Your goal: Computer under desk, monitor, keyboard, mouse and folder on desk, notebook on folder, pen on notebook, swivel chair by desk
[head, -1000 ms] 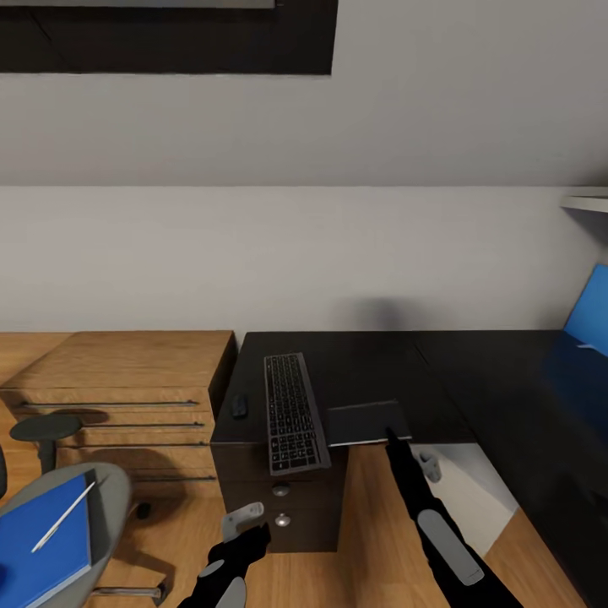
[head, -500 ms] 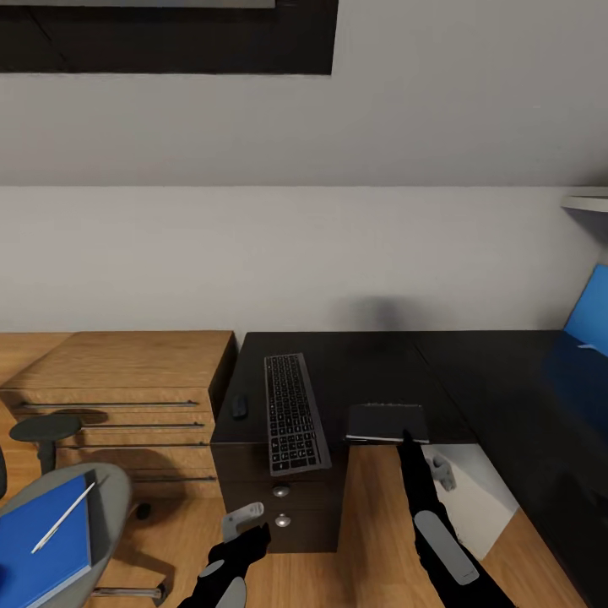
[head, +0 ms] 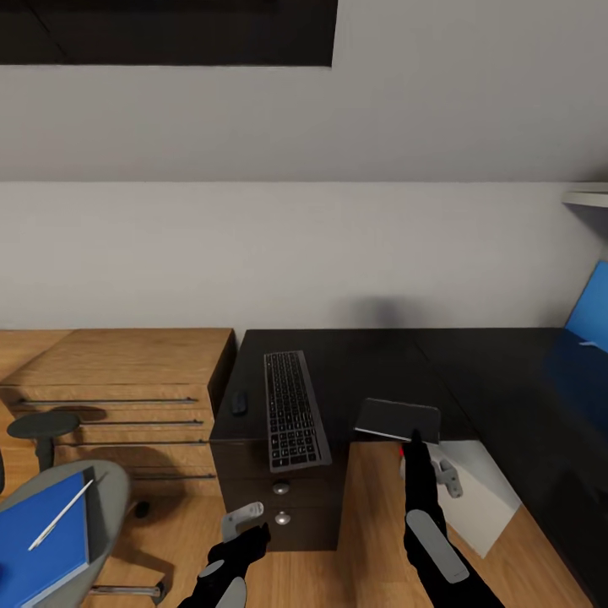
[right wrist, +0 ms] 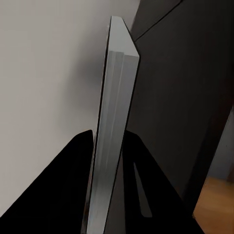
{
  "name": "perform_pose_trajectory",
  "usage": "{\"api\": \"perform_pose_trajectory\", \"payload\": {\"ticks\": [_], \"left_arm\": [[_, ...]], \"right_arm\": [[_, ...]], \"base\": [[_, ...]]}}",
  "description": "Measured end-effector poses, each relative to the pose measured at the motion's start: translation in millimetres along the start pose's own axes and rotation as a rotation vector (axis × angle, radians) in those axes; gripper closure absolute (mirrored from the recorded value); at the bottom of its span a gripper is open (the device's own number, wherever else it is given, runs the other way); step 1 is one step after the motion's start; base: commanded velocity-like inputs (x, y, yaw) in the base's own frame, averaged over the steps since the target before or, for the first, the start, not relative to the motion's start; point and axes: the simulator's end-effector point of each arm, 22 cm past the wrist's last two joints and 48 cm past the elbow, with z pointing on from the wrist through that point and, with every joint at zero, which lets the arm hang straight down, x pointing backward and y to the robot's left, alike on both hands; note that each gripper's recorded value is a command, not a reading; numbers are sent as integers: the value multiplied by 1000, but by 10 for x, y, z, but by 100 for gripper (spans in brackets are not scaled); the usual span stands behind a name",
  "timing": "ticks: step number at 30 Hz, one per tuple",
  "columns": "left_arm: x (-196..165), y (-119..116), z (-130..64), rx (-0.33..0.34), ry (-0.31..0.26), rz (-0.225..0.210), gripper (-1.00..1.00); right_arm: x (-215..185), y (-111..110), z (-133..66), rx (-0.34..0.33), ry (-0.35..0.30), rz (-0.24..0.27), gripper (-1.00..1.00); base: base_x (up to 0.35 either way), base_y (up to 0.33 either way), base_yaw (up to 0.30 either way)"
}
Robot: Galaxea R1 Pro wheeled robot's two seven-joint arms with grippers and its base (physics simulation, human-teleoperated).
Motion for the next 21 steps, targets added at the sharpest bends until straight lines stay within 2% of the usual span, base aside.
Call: {"api": "perform_pose_trajectory", "payload": {"ticks": [21], "left_arm": [[320,127,284,-10,18,7,-100]], "right_arm": [[174,-312,-1,3,-1,16,100]], "base": [[0,0,0]]}}
